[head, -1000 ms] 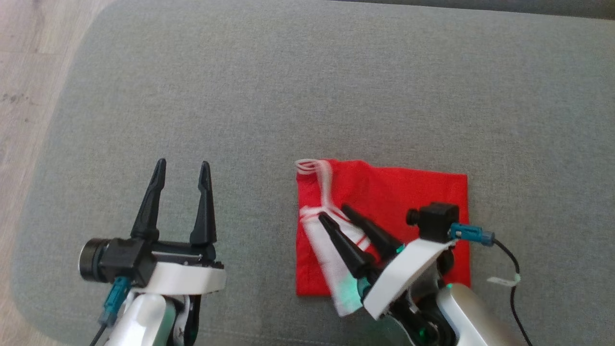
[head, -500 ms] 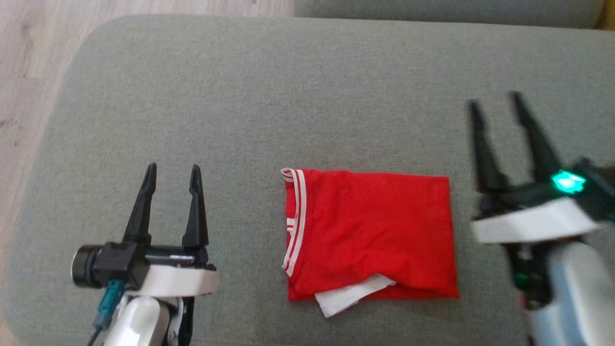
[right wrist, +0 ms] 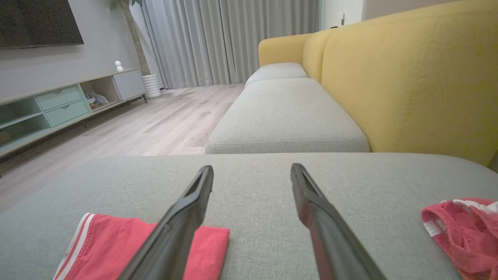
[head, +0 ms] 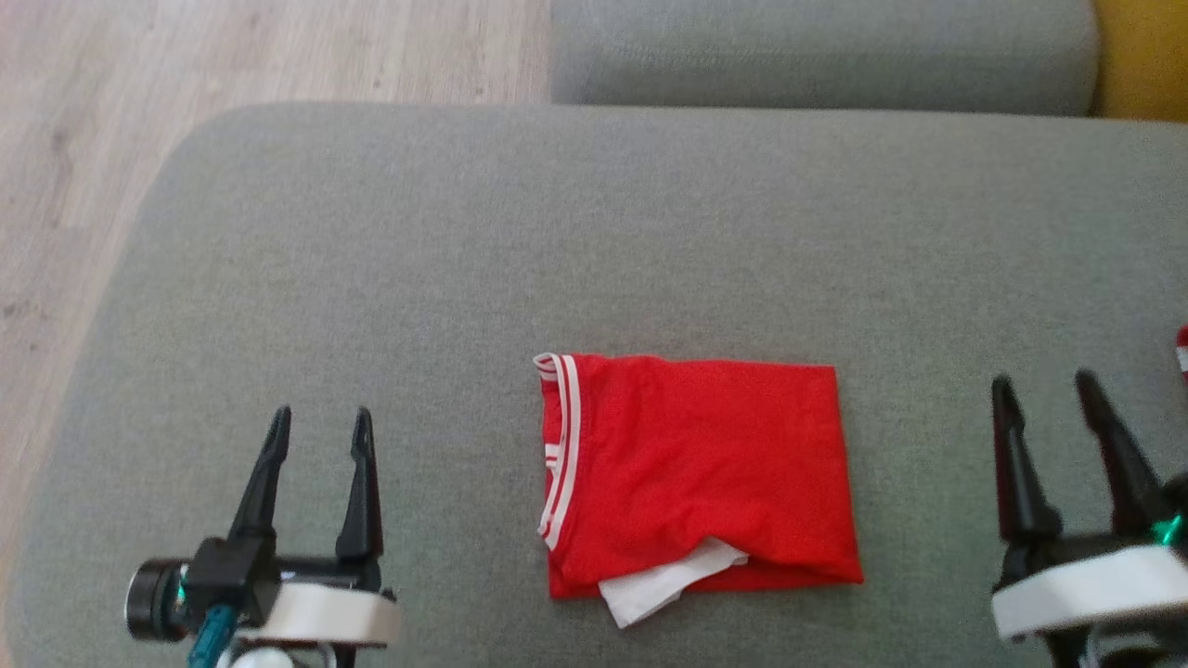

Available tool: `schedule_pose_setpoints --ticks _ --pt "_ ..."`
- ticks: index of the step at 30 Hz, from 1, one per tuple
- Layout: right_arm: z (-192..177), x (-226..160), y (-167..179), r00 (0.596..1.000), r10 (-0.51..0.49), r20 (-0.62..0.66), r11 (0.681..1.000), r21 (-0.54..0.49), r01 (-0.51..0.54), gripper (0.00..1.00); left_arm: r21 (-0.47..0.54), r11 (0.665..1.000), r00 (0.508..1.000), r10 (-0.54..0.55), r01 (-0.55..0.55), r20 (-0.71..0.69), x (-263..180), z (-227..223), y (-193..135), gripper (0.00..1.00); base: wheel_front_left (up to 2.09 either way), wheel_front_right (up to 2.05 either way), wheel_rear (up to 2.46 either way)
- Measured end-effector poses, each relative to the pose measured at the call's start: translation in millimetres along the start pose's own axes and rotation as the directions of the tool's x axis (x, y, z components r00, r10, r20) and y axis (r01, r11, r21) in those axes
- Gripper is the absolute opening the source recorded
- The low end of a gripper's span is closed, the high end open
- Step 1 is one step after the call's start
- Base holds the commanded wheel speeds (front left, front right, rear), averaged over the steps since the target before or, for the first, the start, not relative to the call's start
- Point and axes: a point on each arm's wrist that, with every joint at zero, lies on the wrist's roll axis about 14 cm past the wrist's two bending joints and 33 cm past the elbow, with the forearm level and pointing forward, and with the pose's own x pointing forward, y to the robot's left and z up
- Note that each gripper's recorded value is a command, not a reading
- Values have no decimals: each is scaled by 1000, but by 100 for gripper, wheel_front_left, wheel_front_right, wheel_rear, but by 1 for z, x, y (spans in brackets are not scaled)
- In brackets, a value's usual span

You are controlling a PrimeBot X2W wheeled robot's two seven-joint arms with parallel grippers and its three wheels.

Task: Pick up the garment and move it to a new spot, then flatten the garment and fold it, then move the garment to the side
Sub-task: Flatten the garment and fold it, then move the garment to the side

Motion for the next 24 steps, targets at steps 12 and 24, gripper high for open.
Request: schedule_pose_setpoints --ticks 12,24 --pt "-16 -47 5 998 -17 -56 997 71 21 100 24 998 996 -55 57 -70 -26 -12 -9 100 0 0 0" --pt "-10 -48 6 999 -16 -38 998 68 18 100 19 999 994 -48 50 -95 -30 -17 -8 100 0 0 0"
